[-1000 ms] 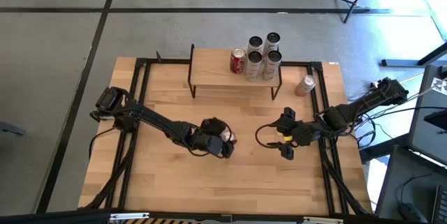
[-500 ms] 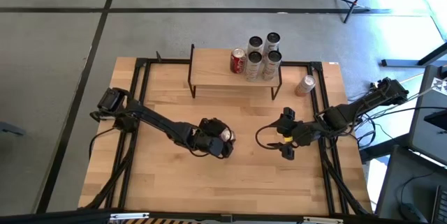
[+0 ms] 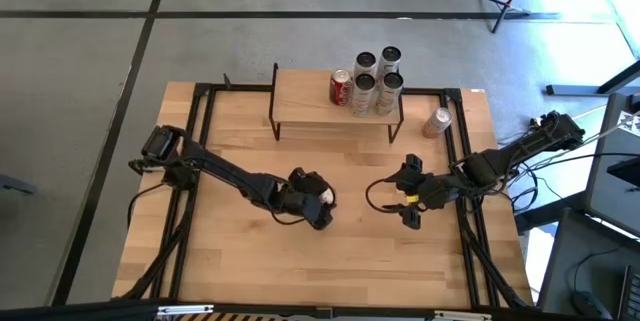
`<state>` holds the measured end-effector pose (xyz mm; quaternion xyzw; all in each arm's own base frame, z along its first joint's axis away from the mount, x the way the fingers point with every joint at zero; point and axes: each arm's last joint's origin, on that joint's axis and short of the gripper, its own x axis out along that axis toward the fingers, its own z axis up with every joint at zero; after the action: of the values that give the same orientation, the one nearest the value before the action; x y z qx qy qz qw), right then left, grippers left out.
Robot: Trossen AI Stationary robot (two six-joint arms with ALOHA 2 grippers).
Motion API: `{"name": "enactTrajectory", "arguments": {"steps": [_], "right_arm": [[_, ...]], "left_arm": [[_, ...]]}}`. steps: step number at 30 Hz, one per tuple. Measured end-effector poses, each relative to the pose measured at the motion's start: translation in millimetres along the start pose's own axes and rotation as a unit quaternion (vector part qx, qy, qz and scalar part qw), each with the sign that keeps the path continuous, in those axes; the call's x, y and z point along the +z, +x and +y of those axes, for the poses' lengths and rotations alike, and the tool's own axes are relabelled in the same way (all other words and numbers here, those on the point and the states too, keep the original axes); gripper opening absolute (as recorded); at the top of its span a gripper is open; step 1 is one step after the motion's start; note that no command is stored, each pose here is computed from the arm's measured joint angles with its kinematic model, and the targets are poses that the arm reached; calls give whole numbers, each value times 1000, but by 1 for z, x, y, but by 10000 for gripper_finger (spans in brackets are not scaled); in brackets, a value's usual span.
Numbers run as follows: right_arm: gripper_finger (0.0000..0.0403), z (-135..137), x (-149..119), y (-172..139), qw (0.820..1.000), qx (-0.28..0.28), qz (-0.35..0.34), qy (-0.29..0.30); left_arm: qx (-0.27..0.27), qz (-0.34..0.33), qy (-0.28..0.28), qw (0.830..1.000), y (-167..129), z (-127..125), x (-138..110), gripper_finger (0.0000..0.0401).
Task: Place canned beverage on shelf
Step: Put the red-white soda can on the shelf aligned with the other red-white soda can
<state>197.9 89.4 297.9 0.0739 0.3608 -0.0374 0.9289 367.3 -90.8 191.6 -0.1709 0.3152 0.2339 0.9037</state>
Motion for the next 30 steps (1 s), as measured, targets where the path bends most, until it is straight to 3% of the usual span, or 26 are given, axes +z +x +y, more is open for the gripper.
{"name": "enactTrajectory", "arguments": {"steps": [7, 14, 21, 30], "right_arm": [[335, 0, 0, 0, 1000, -1, -1, 1], [335, -2, 1, 0, 999, -30, -17, 12], [335, -12, 8, 4, 999, -25, -18, 34], [335, -48, 21, -7, 1000, 15, -22, -6]], "left_arm": [[-119, 10, 50, 992, -35, 16, 42, 267], [-209, -41, 87, 973, -75, 57, 95, 267], [-216, -60, 109, 968, -85, 103, 145, 267], [-200, -39, 132, 970, -83, 142, 214, 267]]}}
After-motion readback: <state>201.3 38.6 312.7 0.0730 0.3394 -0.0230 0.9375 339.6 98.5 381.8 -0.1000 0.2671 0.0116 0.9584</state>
